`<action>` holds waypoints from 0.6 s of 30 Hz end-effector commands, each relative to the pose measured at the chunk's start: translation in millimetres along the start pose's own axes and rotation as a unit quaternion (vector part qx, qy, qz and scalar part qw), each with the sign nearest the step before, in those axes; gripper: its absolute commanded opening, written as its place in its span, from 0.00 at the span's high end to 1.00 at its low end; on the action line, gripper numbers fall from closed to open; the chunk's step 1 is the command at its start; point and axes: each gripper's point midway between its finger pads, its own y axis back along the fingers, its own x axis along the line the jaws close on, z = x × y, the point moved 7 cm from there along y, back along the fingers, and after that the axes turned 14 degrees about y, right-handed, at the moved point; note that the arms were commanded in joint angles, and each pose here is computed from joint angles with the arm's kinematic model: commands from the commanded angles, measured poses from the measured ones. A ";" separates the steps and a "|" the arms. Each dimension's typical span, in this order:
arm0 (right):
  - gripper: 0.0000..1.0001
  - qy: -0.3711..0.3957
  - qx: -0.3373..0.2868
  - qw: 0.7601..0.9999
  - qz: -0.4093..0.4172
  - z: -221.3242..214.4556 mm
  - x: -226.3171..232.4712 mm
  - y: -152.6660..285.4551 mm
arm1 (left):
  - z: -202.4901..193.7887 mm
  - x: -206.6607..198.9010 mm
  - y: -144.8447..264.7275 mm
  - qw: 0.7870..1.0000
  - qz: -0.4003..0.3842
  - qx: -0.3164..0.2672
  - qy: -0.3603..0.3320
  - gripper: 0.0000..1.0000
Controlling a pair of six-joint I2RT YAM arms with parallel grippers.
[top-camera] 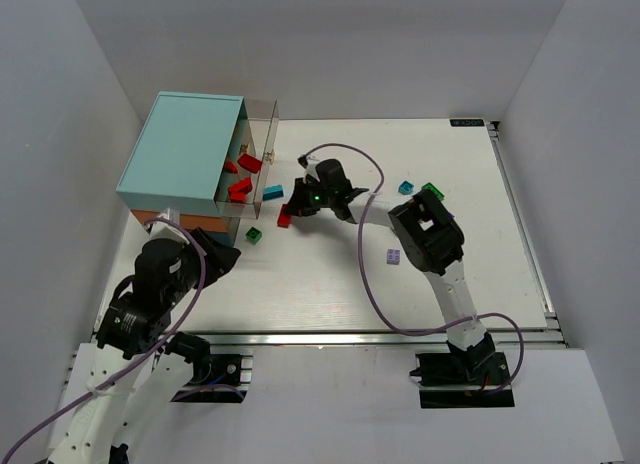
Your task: Sort the legos into containers by color
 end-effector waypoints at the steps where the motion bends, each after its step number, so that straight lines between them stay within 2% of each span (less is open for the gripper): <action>1: 1.00 0.025 0.020 0.999 -0.027 -1.5 -13.0 35.2 | 4.0 -4.9 1.4 1.000 -0.019 -0.015 0.003 0.32; 5: 1.00 0.031 0.039 0.999 -0.018 -19.6 -22.4 69.1 | 2.1 -6.2 -2.6 0.999 -0.031 -0.010 0.000 0.32; 13: 1.00 0.140 0.018 0.990 0.010 6.5 -23.7 107.9 | 4.1 -13.1 -14.5 0.999 -0.043 -0.005 -0.017 0.31; 14: 1.00 0.151 0.014 0.987 0.044 10.2 -17.5 111.2 | 1.2 -14.9 -14.3 0.998 -0.051 0.010 -0.020 0.31; 15: 0.89 0.155 0.013 0.986 0.052 20.3 -18.5 119.3 | 2.0 -16.4 -17.6 0.998 -0.051 0.011 -0.027 0.30; 17: 0.76 0.188 0.015 0.975 0.119 27.1 -8.7 126.1 | -0.1 -21.0 -20.8 0.997 -0.059 0.027 -0.036 0.30; 18: 0.66 0.178 0.030 0.975 0.130 32.1 -10.8 132.7 | 0.2 -22.8 -23.3 0.997 -0.060 0.032 -0.046 0.29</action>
